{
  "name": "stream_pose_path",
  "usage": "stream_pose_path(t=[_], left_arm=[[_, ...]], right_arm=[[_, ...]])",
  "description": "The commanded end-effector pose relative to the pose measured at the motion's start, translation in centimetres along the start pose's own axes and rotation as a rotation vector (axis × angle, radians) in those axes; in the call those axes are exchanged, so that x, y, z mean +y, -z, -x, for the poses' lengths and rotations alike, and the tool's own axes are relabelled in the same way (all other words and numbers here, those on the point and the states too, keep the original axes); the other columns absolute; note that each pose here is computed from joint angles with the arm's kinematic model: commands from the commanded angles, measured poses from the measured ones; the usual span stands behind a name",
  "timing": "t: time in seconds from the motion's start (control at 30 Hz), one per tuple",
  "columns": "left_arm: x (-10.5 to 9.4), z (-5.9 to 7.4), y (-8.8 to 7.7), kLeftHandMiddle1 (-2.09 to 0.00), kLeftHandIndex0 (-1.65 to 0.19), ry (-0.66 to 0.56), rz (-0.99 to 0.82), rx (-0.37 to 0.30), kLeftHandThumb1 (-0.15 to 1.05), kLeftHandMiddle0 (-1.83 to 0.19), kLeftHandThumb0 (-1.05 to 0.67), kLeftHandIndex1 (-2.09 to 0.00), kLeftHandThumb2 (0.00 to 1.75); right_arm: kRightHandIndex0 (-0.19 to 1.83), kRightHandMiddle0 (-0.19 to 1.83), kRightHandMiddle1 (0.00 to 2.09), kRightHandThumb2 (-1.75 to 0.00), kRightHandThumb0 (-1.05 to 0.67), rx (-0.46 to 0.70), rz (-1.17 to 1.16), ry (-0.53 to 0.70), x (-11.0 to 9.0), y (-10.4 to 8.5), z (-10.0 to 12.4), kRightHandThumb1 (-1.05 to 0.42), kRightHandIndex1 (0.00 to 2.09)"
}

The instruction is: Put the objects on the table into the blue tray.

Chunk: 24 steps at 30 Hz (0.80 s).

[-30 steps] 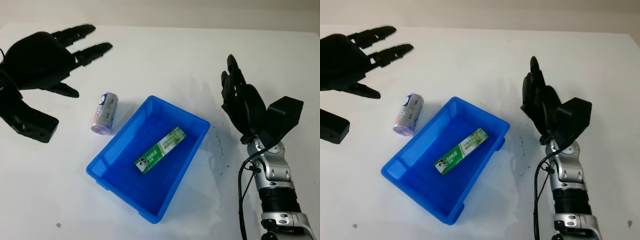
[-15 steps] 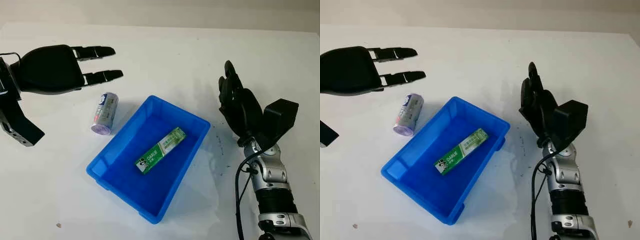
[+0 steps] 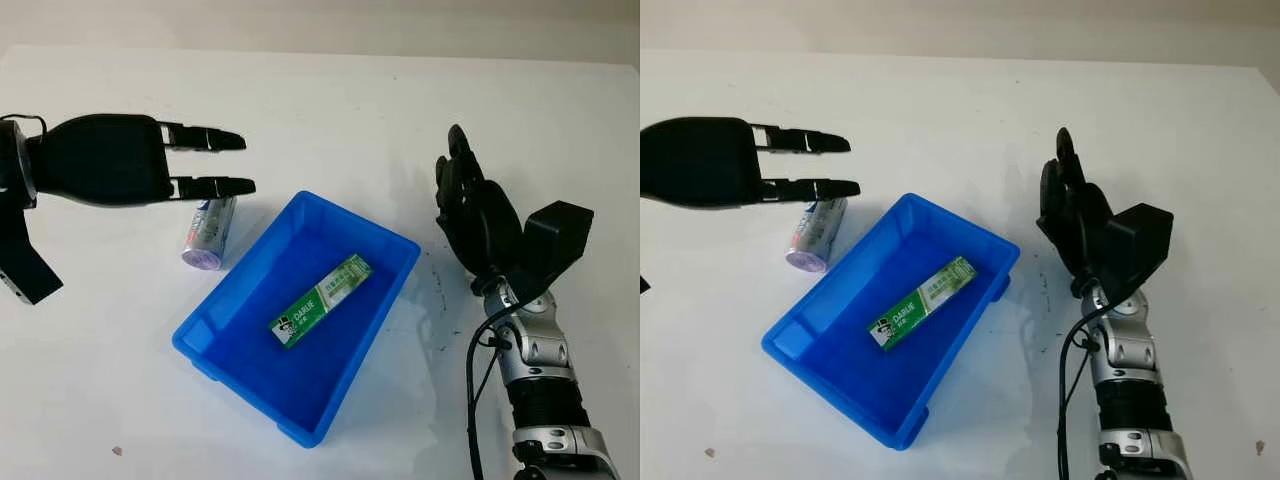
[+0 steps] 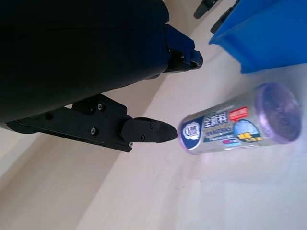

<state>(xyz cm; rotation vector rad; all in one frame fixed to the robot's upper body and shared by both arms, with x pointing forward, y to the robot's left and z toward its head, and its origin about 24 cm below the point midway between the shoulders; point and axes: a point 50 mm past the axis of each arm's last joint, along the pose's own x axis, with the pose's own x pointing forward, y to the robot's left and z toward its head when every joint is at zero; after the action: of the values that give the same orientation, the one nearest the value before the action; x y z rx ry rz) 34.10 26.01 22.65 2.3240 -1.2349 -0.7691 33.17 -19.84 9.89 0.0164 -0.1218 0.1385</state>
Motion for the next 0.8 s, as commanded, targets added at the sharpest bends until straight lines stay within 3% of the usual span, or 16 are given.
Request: stream_pose_path(t=[0.0, 0.2, 0.43, 0.67, 0.77], left_arm=[[-0.3, 0.5, -0.3, -0.09, -0.15, 0.002, 0.003, -0.005, 1.05, -0.23, -0.1, -0.1, 0.24], [-1.0, 0.3, -1.6, -0.1, -0.19, -0.011, 0.06, -0.023, 1.05, -0.28, -0.02, -0.12, 0.29], [-1.6, -0.2, -2.6, -0.08, -0.17, 0.01, 0.104, -0.046, 1.05, -0.29, -0.07, -0.13, 0.32], [-2.4, -1.1, -3.6, -0.08, -0.17, 0.036, 0.124, -0.072, 1.04, -0.29, -0.02, -0.14, 0.24], [-2.7, -1.7, -4.1, -0.1, -0.23, -0.016, 0.12, -0.079, 1.04, -0.36, -0.01, -0.18, 0.19]], right_arm=[[-0.19, -0.19, 0.0, -0.69, -0.75, -0.01, -0.005, 0.011, -0.2, 0.0, 0.2, -1.05, 0.0], [-0.19, -0.19, 0.0, -0.68, -0.76, -0.009, -0.009, 0.015, -0.4, 0.1, 0.2, -1.05, 0.0], [-0.19, -0.19, 0.0, -0.68, -0.76, -0.015, 0.001, 0.01, -0.3, 0.2, 0.2, -1.05, 0.0], [-0.19, -0.19, 0.0, -0.69, -0.75, -0.017, -0.007, 0.021, -0.3, 0.1, 0.4, -1.05, 0.0], [-0.19, -0.19, 0.0, -0.71, -0.74, -0.012, -0.005, 0.029, -0.4, 0.1, 0.6, -1.05, 0.0]])
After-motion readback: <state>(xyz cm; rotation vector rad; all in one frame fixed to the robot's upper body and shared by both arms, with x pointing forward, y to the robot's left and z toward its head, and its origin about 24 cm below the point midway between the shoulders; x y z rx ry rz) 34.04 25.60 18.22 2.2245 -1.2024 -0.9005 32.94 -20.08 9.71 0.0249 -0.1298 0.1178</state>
